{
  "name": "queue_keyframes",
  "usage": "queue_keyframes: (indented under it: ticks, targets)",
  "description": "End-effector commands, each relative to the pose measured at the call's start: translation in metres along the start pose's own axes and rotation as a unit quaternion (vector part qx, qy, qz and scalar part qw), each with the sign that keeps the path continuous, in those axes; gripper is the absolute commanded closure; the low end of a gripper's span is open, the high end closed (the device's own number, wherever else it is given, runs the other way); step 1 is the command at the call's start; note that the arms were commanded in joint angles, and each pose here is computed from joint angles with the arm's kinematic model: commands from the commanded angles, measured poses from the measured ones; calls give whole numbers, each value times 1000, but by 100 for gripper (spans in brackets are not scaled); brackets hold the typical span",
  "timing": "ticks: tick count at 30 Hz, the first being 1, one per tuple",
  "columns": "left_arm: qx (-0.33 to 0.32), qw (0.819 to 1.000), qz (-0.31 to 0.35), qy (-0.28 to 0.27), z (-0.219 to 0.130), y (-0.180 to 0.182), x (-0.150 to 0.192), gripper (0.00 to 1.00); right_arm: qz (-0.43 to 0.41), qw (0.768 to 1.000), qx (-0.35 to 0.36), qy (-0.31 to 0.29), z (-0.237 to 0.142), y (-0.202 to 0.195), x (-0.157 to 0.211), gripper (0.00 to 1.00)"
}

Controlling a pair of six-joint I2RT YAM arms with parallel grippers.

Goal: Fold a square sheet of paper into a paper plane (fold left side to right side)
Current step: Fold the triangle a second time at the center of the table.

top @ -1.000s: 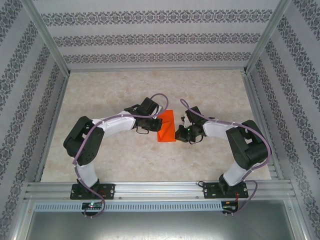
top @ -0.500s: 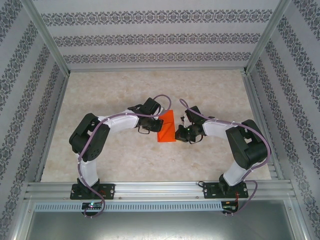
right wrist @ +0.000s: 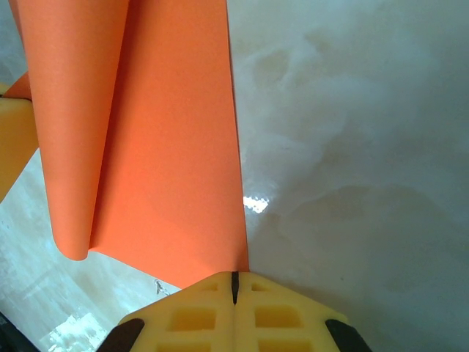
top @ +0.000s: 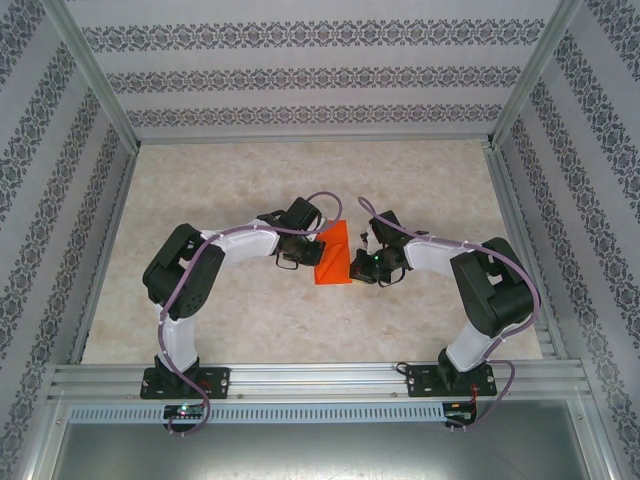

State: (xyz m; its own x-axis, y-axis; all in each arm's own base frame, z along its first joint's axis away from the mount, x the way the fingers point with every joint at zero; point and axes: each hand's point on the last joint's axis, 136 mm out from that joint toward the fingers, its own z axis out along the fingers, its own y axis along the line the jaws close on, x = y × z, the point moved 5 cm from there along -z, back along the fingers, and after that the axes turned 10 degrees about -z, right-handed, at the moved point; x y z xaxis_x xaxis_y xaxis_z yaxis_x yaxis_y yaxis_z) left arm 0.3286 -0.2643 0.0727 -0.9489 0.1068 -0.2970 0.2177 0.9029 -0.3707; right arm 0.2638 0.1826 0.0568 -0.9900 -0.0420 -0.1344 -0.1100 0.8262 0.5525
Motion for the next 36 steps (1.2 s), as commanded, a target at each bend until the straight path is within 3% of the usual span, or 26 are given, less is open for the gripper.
queue_keyframes:
  ticks: [1, 36]
  targets:
    - [-10, 1000, 2, -5, 4, 7, -7, 99, -1, 999, 33, 20, 5, -9, 7, 99]
    - [-1, 1000, 3, -16, 8, 6, -13, 99, -1, 999, 42, 28, 6, -12, 9, 99]
